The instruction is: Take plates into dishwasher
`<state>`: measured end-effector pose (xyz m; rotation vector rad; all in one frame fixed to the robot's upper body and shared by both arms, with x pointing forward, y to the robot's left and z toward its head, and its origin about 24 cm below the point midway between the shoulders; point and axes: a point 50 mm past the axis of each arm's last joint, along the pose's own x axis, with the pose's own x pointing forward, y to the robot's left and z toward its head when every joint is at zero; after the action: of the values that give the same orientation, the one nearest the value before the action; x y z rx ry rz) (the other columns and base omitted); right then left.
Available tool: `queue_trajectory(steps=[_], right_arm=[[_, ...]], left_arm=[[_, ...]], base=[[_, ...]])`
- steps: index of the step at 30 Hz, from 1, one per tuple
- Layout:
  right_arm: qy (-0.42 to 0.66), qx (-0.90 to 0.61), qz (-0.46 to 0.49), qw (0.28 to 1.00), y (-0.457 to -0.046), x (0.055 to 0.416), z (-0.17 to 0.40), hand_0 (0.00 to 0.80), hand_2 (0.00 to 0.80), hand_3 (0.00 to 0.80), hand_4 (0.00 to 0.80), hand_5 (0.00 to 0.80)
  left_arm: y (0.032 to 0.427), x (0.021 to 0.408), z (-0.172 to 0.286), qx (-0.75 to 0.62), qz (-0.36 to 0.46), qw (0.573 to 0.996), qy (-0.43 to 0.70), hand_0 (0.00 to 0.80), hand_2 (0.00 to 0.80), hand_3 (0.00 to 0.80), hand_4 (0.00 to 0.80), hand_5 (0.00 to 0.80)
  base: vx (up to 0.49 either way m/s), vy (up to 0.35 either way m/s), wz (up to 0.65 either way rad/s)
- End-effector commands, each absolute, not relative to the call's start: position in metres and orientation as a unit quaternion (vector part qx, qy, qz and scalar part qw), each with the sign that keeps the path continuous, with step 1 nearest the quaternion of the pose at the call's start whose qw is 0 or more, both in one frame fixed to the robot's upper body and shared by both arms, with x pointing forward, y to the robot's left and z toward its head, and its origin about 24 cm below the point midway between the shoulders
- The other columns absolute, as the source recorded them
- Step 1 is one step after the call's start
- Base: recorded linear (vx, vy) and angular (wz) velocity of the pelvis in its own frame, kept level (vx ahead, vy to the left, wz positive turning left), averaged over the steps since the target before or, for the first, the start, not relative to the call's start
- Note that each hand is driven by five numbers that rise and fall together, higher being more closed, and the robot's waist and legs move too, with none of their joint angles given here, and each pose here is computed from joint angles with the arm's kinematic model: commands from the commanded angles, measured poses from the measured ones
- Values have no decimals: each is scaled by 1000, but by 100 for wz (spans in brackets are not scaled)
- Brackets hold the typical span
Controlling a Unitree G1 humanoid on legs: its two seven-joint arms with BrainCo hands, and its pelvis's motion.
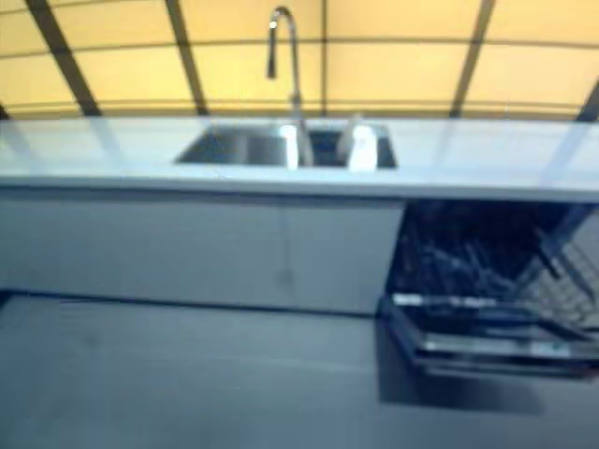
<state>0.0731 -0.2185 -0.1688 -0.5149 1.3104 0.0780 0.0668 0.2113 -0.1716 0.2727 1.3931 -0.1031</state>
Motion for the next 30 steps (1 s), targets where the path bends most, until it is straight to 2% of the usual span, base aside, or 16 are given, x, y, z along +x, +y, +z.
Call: queue_trajectory(steps=[1,30], right_arm=[[578,-247,59,776,-208,94,-167,0,0,0,0,0],[583,-237,77,774,-206,98,-167,0,0,0,0,0]], left_arm=[[195,91,-170,105,-59,783,611,0,0,0,0,0],[194,87,-171,122,-71,764,630,0,0,0,0,0]], base=[[0,0,0],[11,1,1]])
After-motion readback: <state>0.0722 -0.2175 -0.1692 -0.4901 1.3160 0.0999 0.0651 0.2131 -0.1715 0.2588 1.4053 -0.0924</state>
